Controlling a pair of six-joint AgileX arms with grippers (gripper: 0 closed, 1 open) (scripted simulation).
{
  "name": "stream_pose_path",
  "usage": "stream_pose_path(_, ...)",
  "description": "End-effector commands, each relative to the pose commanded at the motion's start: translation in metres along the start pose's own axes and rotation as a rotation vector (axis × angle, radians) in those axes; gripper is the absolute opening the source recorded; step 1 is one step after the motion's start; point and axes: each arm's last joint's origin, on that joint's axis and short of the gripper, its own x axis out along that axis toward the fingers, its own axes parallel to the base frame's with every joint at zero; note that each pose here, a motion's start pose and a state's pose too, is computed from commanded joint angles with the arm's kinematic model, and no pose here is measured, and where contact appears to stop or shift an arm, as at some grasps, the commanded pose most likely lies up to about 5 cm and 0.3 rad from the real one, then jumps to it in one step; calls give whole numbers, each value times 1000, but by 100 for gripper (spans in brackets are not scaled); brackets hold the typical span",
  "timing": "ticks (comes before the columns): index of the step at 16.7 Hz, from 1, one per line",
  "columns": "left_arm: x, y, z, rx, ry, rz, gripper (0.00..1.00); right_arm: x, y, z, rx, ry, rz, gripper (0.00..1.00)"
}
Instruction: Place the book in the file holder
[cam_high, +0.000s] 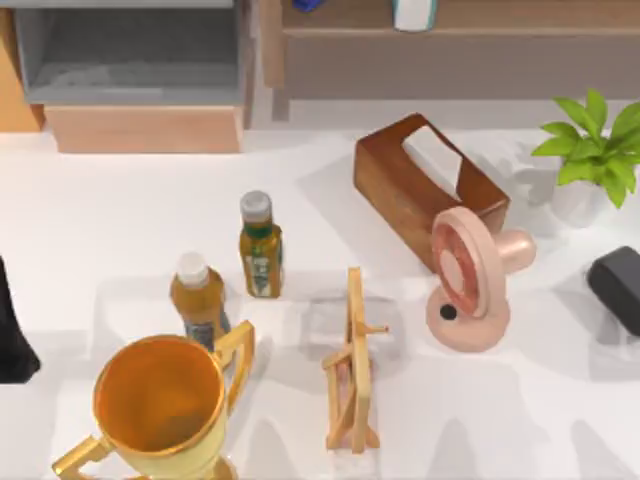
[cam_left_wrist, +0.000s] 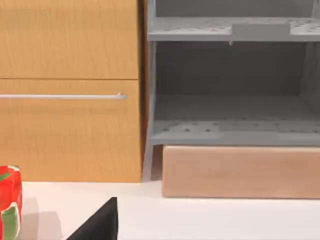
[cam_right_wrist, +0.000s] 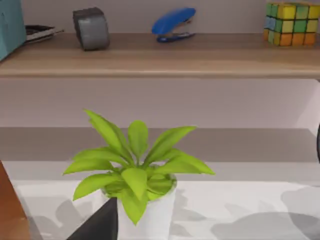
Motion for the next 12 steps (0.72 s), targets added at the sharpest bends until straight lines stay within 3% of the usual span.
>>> stream_pose_path(5, 0, -2, 19, 3, -44, 4, 100, 0, 0, 0, 0, 0, 0, 100)
stream_pose_path(12, 28, -22, 133, -17, -226, 18, 100, 0, 0, 0, 0, 0, 0, 100)
